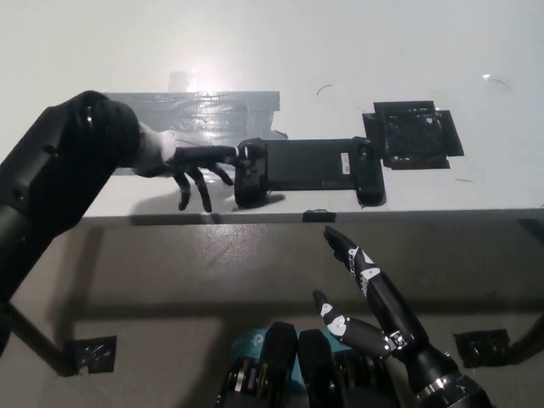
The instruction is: A controller is being placed at the center of the desk near the left hand and the robot uses its left hand's index finger to press a button at the left area of the controller
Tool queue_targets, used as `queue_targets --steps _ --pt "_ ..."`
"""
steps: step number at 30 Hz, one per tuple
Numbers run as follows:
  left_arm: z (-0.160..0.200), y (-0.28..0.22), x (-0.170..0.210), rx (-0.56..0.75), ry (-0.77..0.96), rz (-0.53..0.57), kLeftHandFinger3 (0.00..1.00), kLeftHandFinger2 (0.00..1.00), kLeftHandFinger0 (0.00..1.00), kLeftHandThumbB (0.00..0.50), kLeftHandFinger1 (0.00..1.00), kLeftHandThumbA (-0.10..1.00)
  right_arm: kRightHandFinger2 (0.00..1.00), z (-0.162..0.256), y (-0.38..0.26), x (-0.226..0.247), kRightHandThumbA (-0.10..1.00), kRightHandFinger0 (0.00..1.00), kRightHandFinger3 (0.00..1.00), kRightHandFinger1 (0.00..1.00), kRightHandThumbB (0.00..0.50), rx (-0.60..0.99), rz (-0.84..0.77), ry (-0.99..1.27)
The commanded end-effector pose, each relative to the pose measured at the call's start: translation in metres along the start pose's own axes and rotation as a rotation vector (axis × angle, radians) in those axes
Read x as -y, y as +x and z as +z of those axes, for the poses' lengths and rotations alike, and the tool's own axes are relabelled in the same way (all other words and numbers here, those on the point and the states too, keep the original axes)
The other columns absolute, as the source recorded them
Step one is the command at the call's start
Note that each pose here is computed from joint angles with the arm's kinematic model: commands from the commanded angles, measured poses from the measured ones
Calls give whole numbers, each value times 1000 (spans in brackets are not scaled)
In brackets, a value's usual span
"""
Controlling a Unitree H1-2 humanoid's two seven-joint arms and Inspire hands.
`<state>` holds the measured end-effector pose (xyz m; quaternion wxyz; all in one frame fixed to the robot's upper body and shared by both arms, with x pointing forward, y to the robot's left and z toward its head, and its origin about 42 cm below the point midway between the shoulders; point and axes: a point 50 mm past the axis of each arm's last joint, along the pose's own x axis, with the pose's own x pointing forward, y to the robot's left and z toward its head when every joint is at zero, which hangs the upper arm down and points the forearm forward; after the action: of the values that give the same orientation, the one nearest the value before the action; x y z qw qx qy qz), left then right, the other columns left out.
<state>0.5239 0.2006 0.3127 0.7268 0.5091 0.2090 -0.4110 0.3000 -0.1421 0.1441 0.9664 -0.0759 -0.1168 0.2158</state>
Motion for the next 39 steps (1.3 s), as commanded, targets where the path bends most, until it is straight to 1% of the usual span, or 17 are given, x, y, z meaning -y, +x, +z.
queue_targets --steps 1,6,10,11,12,13,14,17,22,30,31,33,34,35,36,37,39 --pt "-27 18 45 -171 150 -203 1000 887 333 500 666 1000 1000 11 9 4 462 1000 1000 1000 257 53 18 -3" --pt "-17 18 61 -149 197 -247 1000 996 502 500 842 1000 1000 10 7 3 445 1000 1000 1000 253 49 25 -5" --pt "-7 8 56 -97 160 -237 1000 802 261 500 604 1000 1000 11 9 2 446 1000 1000 1000 250 51 38 -12" --pt "-6 5 52 -83 145 -221 1000 1000 421 500 796 1000 1000 11 9 3 447 1000 1000 1000 250 51 39 -14" --pt "-1 -1 45 -33 113 -207 1000 1000 441 499 740 1000 1000 11 9 4 450 1000 1000 1000 250 49 39 -17" --pt "2 -5 40 5 93 -196 1000 802 406 498 656 1000 1000 11 9 5 457 1000 1000 1000 246 48 39 -20" --pt "4 -9 37 29 82 -187 1000 824 382 500 640 1000 1000 11 9 6 458 1000 1000 1000 245 47 40 -23" --pt "13 -40 17 226 -33 -114 1000 493 209 496 347 1000 1000 11 8 6 476 1000 1000 1000 252 42 43 -15" --pt "20 -92 1 493 -96 -3 1000 422 46 479 202 1000 1000 9 7 6 468 1000 1000 1000 241 44 46 -16" --pt "8 -160 32 963 -292 137 1000 640 306 396 452 1000 1000 10 8 6 470 1000 1000 1000 251 38 47 -11" --pt "6 -161 40 994 -314 149 1000 637 323 387 455 1000 1000 10 8 6 472 1000 1000 1000 251 38 48 -15" --pt "-1 -156 60 1031 -353 173 1000 376 354 394 292 1000 1000 10 9 6 478 1000 1000 1000 253 36 49 -18" --pt "-9 -146 77 1051 -411 162 1000 410 392 367 326 1000 1000 10 9 6 479 1000 1000 1000 252 33 52 -16" --pt "-16 -134 97 1058 -480 162 1000 469 713 358 466 1000 1000 9 8 6 478 1000 1000 1000 251 30 55 -13" --pt "-22 -125 114 1039 -519 190 1000 648 844 362 642 1000 1000 9 8 6 478 1000 1000 1000 250 30 55 -12" --pt "-29 -110 139 994 -576 236 1000 1000 1000 370 1000 1000 1000 9 7 6 470 1000 1000 1000 244 31 55 -8" --pt "-39 -85 179 939 -690 310 1000 1000 1000 357 1000 1000 1000 8 5 5 494 1000 1000 1000 240 28 53 -3"
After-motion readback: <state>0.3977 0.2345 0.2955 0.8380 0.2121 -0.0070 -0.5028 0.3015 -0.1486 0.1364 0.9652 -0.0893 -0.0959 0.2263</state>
